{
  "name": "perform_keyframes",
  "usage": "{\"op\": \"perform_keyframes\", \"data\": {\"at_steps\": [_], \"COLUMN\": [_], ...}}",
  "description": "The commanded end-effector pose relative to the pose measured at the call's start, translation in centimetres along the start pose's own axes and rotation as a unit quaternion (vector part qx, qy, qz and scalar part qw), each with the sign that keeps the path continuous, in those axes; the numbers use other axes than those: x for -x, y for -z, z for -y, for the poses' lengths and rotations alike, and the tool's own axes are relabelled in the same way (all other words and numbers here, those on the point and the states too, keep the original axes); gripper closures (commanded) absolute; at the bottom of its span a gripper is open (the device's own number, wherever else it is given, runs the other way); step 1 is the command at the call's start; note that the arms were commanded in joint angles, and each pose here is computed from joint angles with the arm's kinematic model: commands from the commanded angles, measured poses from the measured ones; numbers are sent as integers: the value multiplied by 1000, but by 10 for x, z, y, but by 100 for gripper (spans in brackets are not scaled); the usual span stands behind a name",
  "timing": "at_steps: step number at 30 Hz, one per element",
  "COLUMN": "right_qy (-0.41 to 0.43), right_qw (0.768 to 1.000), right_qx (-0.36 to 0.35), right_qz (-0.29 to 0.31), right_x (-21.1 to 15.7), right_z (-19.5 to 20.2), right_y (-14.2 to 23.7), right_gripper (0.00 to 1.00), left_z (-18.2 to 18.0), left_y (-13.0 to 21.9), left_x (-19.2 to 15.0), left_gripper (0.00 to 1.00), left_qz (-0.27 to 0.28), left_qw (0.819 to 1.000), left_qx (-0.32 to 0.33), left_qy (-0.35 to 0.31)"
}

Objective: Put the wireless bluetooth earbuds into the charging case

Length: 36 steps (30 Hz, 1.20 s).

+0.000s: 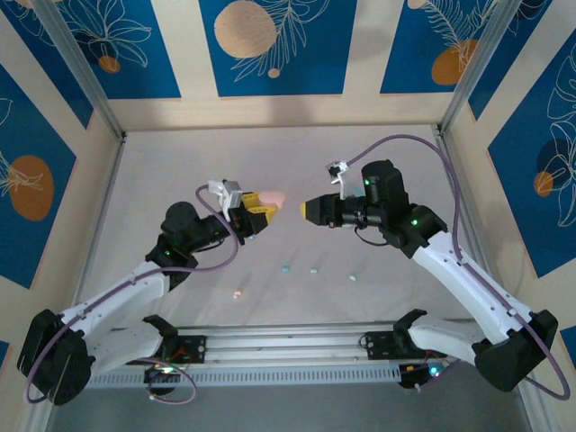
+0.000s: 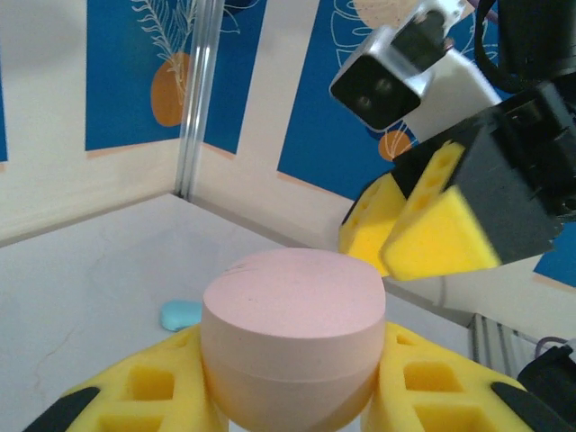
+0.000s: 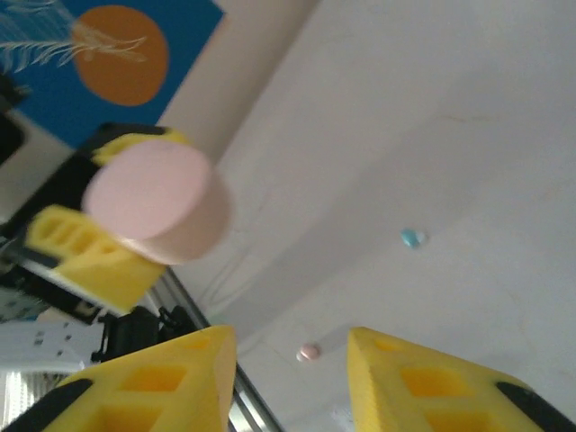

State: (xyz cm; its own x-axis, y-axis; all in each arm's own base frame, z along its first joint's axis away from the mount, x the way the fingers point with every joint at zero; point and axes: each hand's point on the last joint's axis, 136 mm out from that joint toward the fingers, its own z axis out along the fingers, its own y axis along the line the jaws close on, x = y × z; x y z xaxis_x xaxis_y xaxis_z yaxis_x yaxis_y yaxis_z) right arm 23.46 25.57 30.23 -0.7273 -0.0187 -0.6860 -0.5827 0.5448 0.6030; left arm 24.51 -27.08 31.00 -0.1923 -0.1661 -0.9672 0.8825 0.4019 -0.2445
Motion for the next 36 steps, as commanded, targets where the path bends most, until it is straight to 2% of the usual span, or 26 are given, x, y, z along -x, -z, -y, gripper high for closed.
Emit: {"op": "perform_keyframes", "data": {"at_steps": [1,4,13,25,36], "right_qy": [66,70,74,44,23], "right_qw": [996,995,992,999,999], "right_qx": [63,70,102,25,26], "right_qz": [-18,-30,-29,-12,4], "right_x": [-1,1,10,23,38], "right_z": [-26,-30,-42,-13,-12], "right_y": [-4,-10,-16,-27,-29], "right_gripper": [58,53,50,51,51], "left_z": [12,15,16,32,35], "left_y": [0,-2,-4,-2,-1], "left_x": [17,17,16,23,19], "left_gripper": [75,76,76,77,78], "left_qz": [28,28,22,28,25], "left_qw": [999,998,998,995,994], "left_qx": [-37,-48,-58,-101,-110], "left_qy": [0,1,5,-3,-9]}}
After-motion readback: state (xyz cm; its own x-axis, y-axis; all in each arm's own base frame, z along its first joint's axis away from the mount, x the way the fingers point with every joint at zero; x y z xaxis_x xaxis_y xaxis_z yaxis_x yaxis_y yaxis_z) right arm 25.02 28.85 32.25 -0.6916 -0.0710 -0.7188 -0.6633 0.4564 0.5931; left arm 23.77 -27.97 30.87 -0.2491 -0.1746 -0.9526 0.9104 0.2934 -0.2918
